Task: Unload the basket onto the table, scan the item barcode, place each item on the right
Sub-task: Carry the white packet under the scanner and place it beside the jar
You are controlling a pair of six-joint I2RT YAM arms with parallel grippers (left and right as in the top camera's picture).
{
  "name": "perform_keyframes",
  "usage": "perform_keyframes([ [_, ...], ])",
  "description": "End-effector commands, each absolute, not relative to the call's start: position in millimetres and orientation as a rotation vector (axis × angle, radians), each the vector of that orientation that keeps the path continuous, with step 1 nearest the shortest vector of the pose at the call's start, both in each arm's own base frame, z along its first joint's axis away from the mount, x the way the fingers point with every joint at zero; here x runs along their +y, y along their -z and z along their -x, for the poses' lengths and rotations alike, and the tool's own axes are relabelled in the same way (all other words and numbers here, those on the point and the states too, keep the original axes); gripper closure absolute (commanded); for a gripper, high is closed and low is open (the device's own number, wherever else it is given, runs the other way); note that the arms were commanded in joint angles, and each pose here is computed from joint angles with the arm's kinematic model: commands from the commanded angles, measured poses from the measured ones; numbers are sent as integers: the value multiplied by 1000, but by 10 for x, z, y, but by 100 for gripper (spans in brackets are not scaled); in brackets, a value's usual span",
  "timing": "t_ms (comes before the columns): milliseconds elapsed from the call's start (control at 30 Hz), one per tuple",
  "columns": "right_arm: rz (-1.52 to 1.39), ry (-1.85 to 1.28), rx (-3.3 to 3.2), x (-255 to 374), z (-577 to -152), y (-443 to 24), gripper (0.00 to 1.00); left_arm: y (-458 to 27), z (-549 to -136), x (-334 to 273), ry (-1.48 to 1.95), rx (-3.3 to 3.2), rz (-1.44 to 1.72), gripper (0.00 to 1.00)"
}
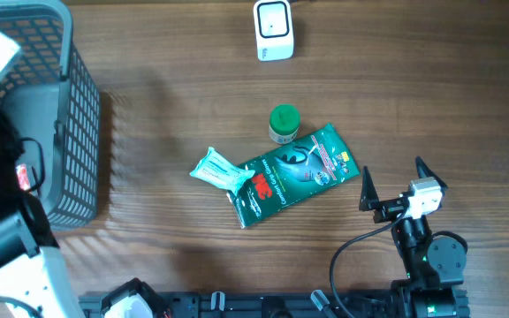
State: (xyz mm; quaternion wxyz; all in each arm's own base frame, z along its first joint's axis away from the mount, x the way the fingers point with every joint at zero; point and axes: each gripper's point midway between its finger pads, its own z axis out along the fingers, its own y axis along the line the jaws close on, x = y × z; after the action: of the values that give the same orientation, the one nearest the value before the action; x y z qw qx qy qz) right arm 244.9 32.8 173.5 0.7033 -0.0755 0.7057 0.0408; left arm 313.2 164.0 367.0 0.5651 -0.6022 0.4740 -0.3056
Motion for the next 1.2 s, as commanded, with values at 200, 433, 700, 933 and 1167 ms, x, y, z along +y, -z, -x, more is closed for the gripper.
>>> perform_keyframes([
  [200,163,-84,1559,317,-2446,-1757,1,-3125,-3737,-187,843,1818,865,96],
  [433,163,-84,1559,318,-2446,-1757,0,-1936,-3934,-890,590,2160,925,96],
  [700,163,-83,1559,317,-2446,-1757,0,-533,-3907,-1506,479,2493,986,96],
  [933,163,-83,1559,317,-2446,-1757,0,-440,-3764,-1888,545,2591,836,87],
  [1167,163,-84,1559,317,-2446,-1757,0,-1555,-3925,-1622,512,2294,639,0],
])
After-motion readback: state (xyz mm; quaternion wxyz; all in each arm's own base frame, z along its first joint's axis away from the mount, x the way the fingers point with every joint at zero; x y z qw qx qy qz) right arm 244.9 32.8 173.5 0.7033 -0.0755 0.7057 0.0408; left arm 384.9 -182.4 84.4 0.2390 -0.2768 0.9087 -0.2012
